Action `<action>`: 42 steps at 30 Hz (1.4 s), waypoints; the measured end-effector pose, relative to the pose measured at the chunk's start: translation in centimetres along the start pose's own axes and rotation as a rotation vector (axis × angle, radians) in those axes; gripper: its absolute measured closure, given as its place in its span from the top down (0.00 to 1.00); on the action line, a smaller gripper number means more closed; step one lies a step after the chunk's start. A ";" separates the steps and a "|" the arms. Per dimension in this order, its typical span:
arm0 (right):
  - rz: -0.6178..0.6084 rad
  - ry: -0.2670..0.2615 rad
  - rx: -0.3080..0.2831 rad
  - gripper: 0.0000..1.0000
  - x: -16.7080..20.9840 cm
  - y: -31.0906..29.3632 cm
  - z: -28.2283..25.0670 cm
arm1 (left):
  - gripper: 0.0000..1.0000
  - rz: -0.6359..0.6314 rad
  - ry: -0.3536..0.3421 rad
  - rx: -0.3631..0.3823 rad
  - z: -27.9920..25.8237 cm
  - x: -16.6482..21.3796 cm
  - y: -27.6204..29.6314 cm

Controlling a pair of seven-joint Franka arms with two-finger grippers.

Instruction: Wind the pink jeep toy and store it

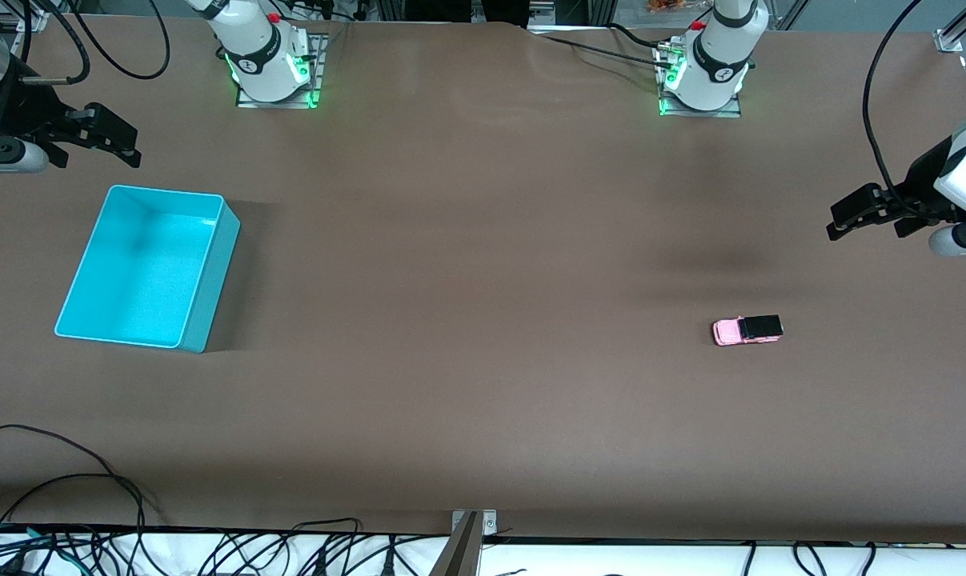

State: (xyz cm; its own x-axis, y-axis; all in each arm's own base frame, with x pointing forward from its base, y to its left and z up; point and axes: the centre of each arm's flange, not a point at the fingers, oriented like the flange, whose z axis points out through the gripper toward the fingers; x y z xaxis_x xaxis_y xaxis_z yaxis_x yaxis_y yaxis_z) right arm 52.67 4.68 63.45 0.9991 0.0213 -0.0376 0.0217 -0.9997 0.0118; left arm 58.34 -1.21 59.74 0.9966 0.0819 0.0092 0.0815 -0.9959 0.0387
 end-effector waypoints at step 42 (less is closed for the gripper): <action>-0.001 0.002 0.000 1.00 0.0 0.0 -0.1 | 1.00 0.127 -0.029 0.021 0.2 -0.3 -0.2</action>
State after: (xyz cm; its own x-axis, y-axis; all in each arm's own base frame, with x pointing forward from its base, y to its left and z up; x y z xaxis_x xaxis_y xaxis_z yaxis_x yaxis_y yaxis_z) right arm 52.64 4.73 63.52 0.9991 0.0221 -0.0355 0.0225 -0.9997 0.0119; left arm 58.02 -1.01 59.48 0.9989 -0.0453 -0.0157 -0.0450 -0.9988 0.0179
